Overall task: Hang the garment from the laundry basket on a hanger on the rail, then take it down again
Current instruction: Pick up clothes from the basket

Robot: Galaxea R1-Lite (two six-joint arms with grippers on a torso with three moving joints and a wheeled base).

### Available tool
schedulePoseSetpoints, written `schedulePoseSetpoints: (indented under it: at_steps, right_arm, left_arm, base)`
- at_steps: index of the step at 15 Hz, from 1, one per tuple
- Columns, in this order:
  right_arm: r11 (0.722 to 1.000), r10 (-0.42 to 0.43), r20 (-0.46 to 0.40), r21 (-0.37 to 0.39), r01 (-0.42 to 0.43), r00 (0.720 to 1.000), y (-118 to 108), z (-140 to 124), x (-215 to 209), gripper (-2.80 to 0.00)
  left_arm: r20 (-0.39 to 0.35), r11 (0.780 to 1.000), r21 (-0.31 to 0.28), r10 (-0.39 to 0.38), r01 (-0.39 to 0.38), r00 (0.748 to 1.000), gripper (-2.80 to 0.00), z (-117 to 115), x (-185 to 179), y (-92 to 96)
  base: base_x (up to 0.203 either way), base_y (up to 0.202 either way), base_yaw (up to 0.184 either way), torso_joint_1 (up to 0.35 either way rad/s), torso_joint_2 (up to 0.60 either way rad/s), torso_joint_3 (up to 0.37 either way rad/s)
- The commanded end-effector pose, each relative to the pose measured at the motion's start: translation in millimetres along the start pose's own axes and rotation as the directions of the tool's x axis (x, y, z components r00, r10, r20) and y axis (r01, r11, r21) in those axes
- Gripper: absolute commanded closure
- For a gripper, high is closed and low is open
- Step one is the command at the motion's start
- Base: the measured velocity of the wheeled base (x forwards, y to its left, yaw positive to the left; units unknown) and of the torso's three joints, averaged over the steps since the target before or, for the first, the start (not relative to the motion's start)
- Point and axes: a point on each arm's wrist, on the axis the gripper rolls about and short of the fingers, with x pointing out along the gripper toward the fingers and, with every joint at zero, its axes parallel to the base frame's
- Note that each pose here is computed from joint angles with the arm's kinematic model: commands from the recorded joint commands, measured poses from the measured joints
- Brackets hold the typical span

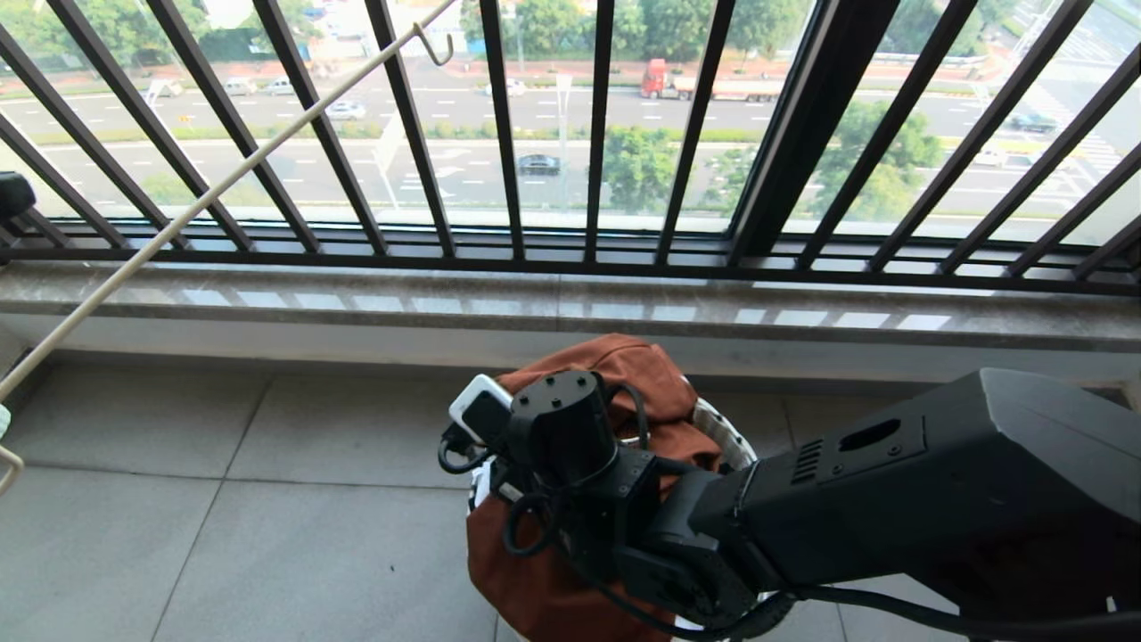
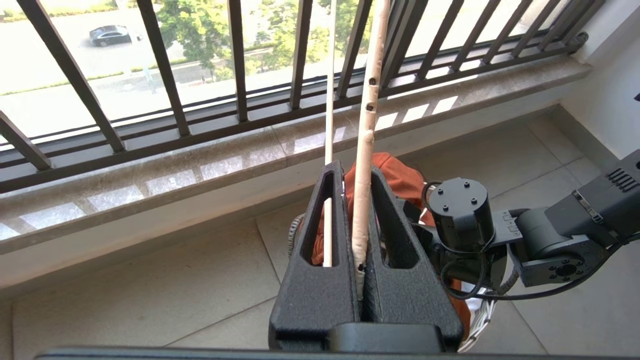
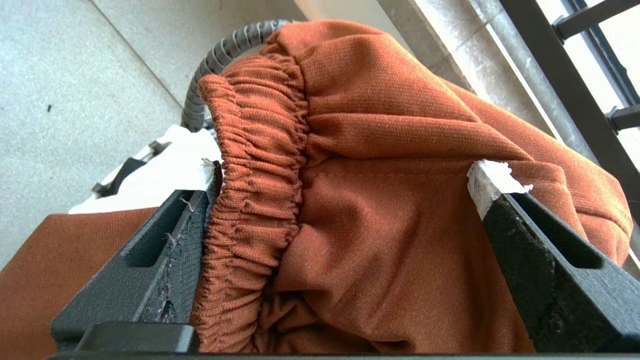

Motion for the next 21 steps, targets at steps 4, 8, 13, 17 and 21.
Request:
schedulePoseSetpoints:
  at_steps: [4,8,13,17,21]
  right_arm:
    - [1.0,-0.004,-0.015,-0.017,0.004,1.0,5.3,-5.8,8.3,0.0]
    - [1.0,-0.016,0.01,-0.002,0.016,1.0,-6.2,4.1,-2.2,0.0]
    - [0.998,-0.038,0.1,0.051,0.033,0.994,-37.5,33.2,-43.9,0.0]
    - [0.989,-0.049,0.197,0.15,0.019,0.979,-66.6,55.0,-97.0,0.0]
    - [0.966,-0.066,0.271,0.257,-0.006,0.96,-91.3,65.2,-139.0,0.0]
  left_arm:
    - [0.004,1.0,0.001,0.014,-0.014,1.0,0.0,1.1,-0.7,0.2]
    - [0.004,1.0,-0.001,0.014,-0.014,1.0,0.0,1.1,-0.7,0.2]
    - [0.005,1.0,-0.002,0.012,-0.012,1.0,0.0,1.2,-1.3,0.1]
    - [0.007,1.0,0.0,0.008,-0.008,1.0,0.0,1.9,-2.5,-0.2]
    - [0.0,1.0,-0.001,0.004,-0.004,1.0,0.0,0.9,-0.9,0.0]
  base:
    - [0.0,0.0,0.0,0.0,0.0,0.0]
    - [0.0,0.0,0.0,0.0,0.0,0.0]
    - [0.0,0.0,0.0,0.0,0.0,0.0]
    - [0.0,0.0,0.0,0.0,0.0,0.0]
    - [0.0,0.0,0.0,0.0,0.0,0.0]
